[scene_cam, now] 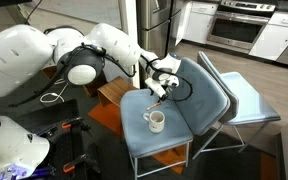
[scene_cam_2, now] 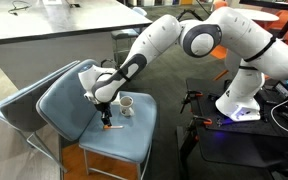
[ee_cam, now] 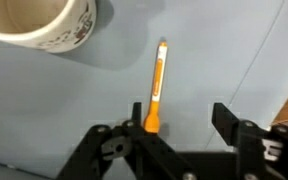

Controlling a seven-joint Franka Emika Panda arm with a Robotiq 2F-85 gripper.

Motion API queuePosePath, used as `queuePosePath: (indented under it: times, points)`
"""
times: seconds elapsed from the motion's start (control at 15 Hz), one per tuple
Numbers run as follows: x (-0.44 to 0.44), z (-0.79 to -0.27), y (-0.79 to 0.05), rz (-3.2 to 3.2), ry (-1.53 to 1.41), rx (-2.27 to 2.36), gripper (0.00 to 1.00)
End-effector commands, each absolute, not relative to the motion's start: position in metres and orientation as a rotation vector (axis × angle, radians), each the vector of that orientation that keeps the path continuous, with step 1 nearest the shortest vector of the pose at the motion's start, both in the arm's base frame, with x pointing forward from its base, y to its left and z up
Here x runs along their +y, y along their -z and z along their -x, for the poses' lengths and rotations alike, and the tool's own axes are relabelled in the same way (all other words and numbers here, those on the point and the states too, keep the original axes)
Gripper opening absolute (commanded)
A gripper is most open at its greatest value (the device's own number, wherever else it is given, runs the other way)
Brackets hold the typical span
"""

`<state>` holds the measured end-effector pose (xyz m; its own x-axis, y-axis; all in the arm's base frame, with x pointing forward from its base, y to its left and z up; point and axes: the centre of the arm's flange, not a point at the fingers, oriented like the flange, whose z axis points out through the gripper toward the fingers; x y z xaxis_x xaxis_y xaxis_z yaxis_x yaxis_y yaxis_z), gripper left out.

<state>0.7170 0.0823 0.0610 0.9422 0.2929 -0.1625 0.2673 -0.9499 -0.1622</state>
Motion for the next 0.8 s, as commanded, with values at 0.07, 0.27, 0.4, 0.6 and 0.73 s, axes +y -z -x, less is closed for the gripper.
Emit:
queuePosePath:
  times: [0.07, 0.27, 0.4, 0.6, 0.73]
  points:
    - [0.081, -0.744, -0.038, 2.908, -0.318, -0.447, 0.76]
    - [0.081, -0.747, -0.024, 2.899, -0.334, -0.458, 0.71]
    - [0.082, -0.75, -0.016, 2.892, -0.341, -0.455, 0.69]
    - [0.084, -0.754, -0.008, 2.89, -0.358, -0.451, 0.64]
    - [0.084, -0.757, -0.003, 2.89, -0.372, -0.449, 0.61]
